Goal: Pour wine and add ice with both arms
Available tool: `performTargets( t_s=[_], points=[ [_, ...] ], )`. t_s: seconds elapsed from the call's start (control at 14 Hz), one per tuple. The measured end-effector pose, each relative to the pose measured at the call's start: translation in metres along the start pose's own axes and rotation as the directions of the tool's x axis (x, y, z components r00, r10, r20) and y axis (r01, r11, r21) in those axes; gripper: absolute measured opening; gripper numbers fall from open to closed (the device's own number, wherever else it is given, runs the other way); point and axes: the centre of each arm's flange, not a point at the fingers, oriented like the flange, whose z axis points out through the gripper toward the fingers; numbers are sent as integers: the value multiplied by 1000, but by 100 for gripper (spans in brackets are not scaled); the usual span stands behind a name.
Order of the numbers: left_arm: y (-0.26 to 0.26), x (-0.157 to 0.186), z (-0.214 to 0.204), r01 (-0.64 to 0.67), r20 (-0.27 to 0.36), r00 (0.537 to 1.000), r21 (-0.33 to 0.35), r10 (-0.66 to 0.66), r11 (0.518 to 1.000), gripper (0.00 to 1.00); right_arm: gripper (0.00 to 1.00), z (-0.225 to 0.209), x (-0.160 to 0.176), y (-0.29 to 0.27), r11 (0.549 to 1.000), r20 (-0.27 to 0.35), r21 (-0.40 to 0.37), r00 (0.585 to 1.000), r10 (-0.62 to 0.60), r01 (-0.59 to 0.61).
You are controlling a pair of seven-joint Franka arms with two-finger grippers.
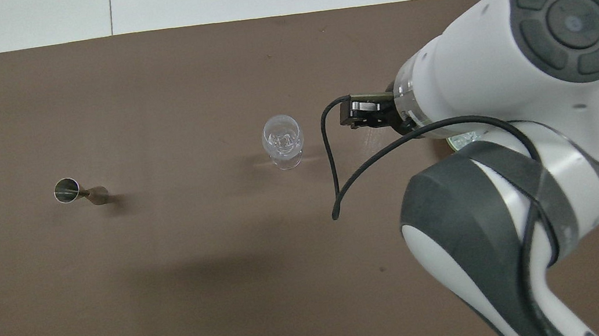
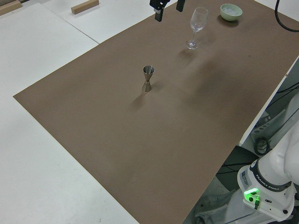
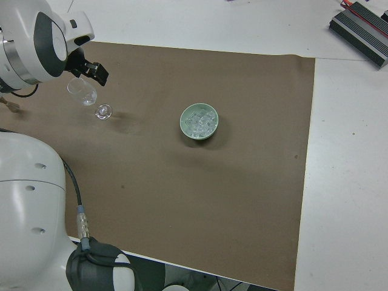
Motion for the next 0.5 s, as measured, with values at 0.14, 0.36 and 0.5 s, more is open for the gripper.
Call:
performTargets(
  t_s=[0.14, 0.36, 0.5],
  points=[
    [0, 0, 0, 0, 0, 1000, 0, 0, 1000, 100, 97, -16, -3, 22, 999, 17, -24, 1000, 26, -26],
    [0, 0, 0, 0, 0, 1000, 0, 0, 1000, 100, 100, -36, 1, 64, 998, 43, -58, 998, 42, -39],
    [0, 0, 0, 0, 0, 1000, 0, 0, 1000, 100, 100, -46, 5, 94, 996, 62, -77, 997, 44, -39]
  ],
)
